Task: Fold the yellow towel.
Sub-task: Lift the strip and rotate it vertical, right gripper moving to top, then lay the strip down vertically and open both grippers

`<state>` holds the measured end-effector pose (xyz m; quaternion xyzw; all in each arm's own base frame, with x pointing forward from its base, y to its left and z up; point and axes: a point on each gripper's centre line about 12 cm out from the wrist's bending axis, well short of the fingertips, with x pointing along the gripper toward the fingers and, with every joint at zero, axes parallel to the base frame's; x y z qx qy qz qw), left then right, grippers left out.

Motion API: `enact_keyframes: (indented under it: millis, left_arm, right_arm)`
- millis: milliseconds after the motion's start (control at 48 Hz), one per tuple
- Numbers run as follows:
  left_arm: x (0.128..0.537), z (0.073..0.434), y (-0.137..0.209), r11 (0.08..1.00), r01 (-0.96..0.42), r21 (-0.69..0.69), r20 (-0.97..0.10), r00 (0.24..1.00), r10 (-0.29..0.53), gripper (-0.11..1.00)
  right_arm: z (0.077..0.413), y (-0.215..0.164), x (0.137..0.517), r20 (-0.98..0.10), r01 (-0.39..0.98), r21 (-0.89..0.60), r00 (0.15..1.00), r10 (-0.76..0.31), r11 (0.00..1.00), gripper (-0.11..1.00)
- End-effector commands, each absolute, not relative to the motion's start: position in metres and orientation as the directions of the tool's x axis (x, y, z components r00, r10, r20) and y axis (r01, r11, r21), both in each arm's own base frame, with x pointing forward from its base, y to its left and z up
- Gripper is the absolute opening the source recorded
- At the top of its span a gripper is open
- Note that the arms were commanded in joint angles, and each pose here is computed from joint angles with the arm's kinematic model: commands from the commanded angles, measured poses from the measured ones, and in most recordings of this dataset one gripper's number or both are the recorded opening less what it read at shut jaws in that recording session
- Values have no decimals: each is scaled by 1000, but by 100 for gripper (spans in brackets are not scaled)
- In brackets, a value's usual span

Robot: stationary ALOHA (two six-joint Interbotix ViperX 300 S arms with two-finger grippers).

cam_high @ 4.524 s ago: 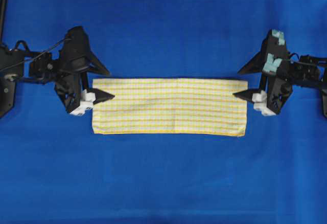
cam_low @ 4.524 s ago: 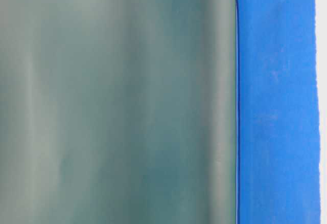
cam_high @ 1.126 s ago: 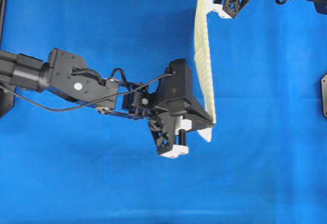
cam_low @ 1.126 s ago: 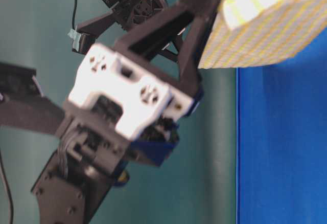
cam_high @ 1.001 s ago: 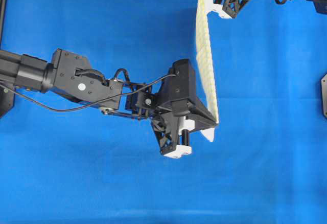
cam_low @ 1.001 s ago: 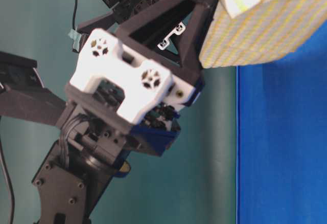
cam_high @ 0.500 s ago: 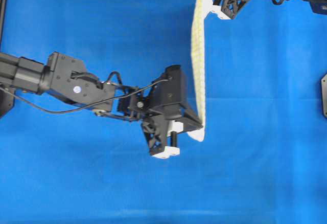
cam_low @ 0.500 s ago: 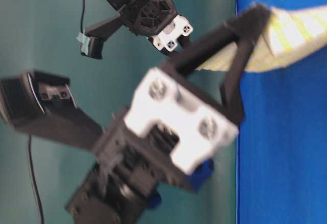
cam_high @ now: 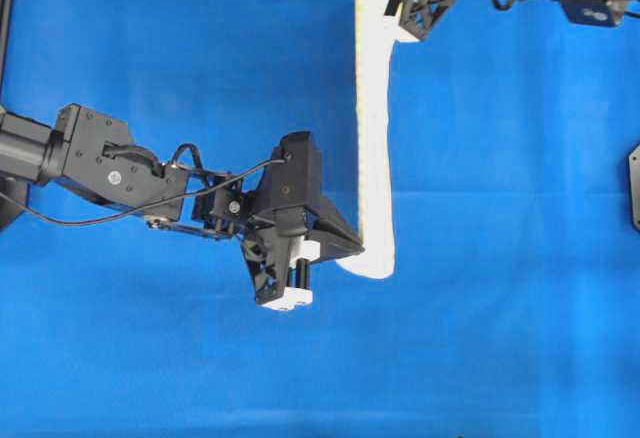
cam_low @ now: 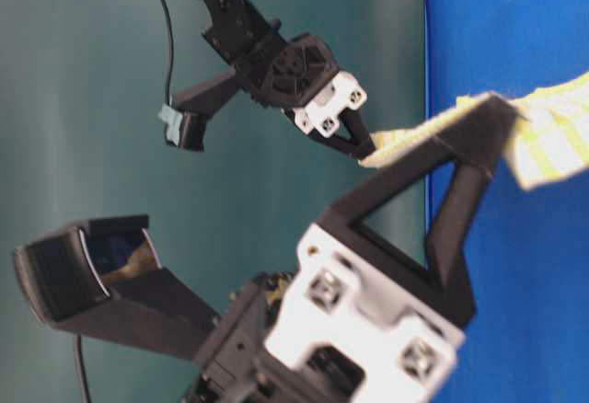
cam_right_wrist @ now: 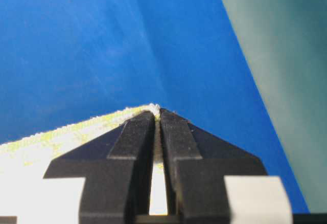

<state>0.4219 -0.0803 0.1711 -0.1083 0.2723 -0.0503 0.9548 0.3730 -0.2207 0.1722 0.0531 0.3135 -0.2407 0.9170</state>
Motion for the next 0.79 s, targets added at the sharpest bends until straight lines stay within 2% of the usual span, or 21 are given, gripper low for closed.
enact_keyframes:
  millis: [0, 542, 605, 667, 771]
  left_arm:
    - [413, 191, -109, 963, 118, -240, -462, 859, -221, 2]
    - [411, 176, -103, 969, 103, -225, -501, 841, -206, 3]
    - [411, 176, -101, 969, 98, -225, -501, 842, -202, 12]
    - [411, 175, -101, 970, 96, -225, -504, 840, -200, 26]
    - [411, 176, -99, 970, 93, -225, -504, 841, -197, 49]
  right_arm:
    - [189, -234, 378, -554, 494, -57, 707, -438, 868, 3]
    - [178, -230, 386, -568, 476, -58, 707, -421, 878, 3]
    - [177, -228, 388, -568, 468, -62, 710, -417, 881, 4]
    - [176, -225, 391, -568, 458, -67, 713, -411, 886, 6]
    - [177, -222, 394, -567, 443, -76, 718, -404, 893, 20]
